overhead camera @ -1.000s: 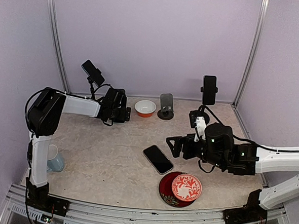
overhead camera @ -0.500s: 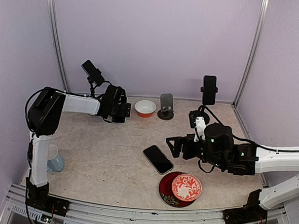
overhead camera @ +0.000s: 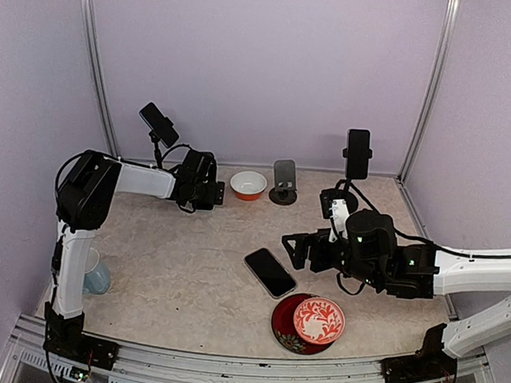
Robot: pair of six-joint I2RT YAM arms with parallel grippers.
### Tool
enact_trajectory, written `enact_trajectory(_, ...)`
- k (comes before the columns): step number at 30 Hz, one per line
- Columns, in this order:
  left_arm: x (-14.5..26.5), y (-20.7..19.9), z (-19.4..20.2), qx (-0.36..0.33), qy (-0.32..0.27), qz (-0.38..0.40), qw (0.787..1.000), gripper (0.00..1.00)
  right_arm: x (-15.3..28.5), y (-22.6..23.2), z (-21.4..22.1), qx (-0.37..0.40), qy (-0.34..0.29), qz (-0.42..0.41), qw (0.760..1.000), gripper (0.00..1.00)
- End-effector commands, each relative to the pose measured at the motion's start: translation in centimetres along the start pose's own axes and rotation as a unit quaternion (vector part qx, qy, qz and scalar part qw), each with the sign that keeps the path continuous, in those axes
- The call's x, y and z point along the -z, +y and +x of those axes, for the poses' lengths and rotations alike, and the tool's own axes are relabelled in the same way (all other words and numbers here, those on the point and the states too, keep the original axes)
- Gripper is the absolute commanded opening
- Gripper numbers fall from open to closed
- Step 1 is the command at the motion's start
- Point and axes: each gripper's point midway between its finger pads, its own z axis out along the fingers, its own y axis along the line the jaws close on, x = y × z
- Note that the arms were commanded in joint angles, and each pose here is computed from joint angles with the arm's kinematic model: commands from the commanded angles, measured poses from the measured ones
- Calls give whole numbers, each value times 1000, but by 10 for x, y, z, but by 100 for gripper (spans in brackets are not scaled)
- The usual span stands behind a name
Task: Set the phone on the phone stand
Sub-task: Pick up the phone from the center of the board.
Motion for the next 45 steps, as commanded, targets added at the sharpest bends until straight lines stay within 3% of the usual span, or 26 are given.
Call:
enact_trajectory(1, -7, 1, -3, 4, 0, 3, 1000, 97, -1, 1, -10, 0, -11, 1, 1000, 100)
enact_trajectory(11, -11, -1, -4, -4, 3, 8, 1000, 64, -2, 0, -8, -1, -9, 2, 1000, 100)
enact_trajectory(18, 28, -8, -20, 3, -20, 33, 999, 63, 2, -1, -9, -6, -13, 1, 1000, 100)
enact_trajectory(29, 113, -8, -111, 10, -144, 41, 989, 62, 2, 1, -10, -13, -15, -6, 1000, 100)
enact_trajectory(45, 97, -1, -152, -1, -236, -5, 972, 64, -3, -3, -9, 4, -10, 10, 1000, 100)
